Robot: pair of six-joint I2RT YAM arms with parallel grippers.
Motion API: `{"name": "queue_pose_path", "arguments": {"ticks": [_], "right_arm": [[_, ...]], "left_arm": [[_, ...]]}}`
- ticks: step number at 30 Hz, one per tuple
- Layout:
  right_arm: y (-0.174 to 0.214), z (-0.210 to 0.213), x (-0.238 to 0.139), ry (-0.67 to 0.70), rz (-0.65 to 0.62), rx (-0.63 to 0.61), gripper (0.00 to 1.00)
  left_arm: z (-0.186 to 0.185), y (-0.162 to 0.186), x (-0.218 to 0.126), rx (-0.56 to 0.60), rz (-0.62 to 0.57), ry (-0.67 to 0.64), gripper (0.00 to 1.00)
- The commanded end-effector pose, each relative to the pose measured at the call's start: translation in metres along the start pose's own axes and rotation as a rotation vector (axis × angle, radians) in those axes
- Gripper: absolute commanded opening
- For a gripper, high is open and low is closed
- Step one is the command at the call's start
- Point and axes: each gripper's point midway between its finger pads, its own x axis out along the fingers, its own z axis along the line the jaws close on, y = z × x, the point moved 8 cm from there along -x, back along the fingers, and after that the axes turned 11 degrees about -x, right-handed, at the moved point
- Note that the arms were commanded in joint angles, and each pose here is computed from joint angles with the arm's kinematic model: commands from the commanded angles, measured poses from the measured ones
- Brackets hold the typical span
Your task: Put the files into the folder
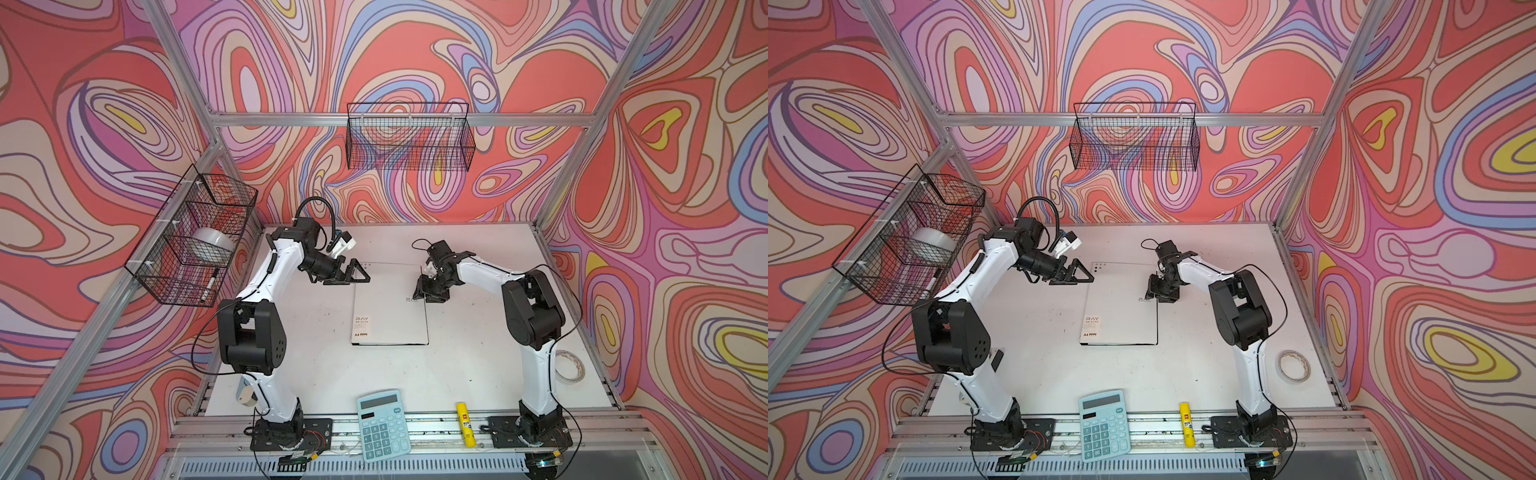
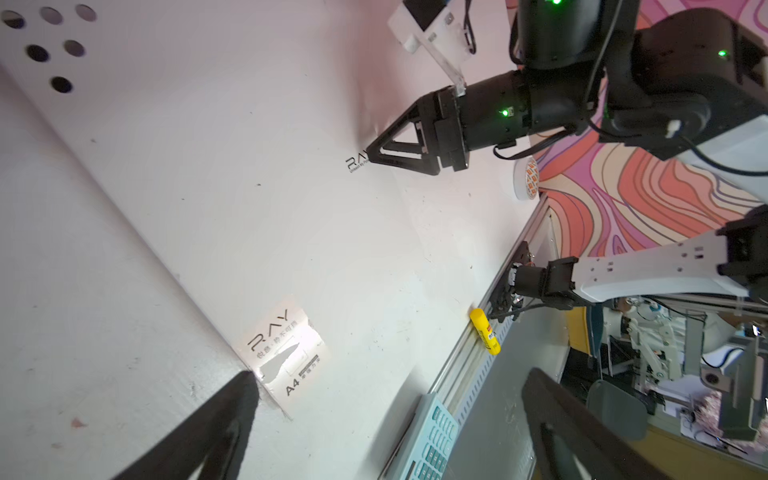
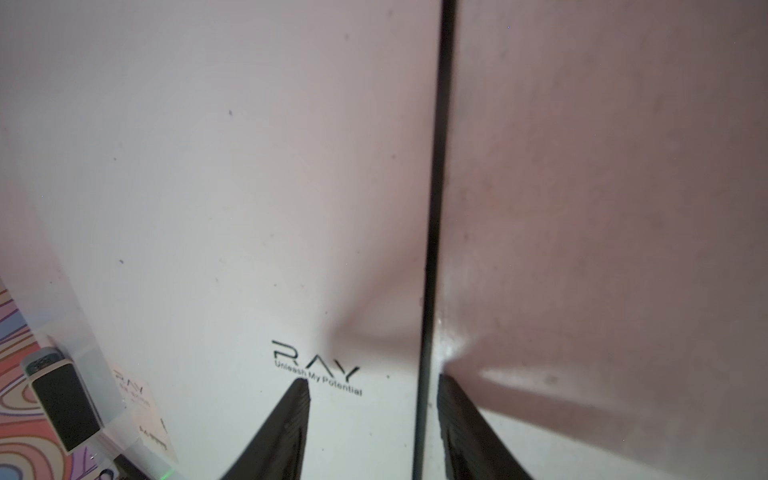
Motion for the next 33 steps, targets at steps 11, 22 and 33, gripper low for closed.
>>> {"name": "queue_pose_path", "arguments": {"ticks": [11,22,33], "right_arm": [[-0.032,-0.029,-0.113,0.194,-0.536,-0.062,0.58],[-0.021,-0.043,-0.166,0.379,-0.919,-0.241,0.81],[0.028,-0.088,-0.171,0.525,-1.049,-0.245,0.99]], "left_arm": [[0.074,-0.016,-0.062,-0.248,-0.403,-0.277,1.00],[0.116,0.010,-0.081,-0.176,-0.767,-0.477,1.00],[0.146,0.044,-0.043,-0.036,-0.959,-0.455,1.00]]}}
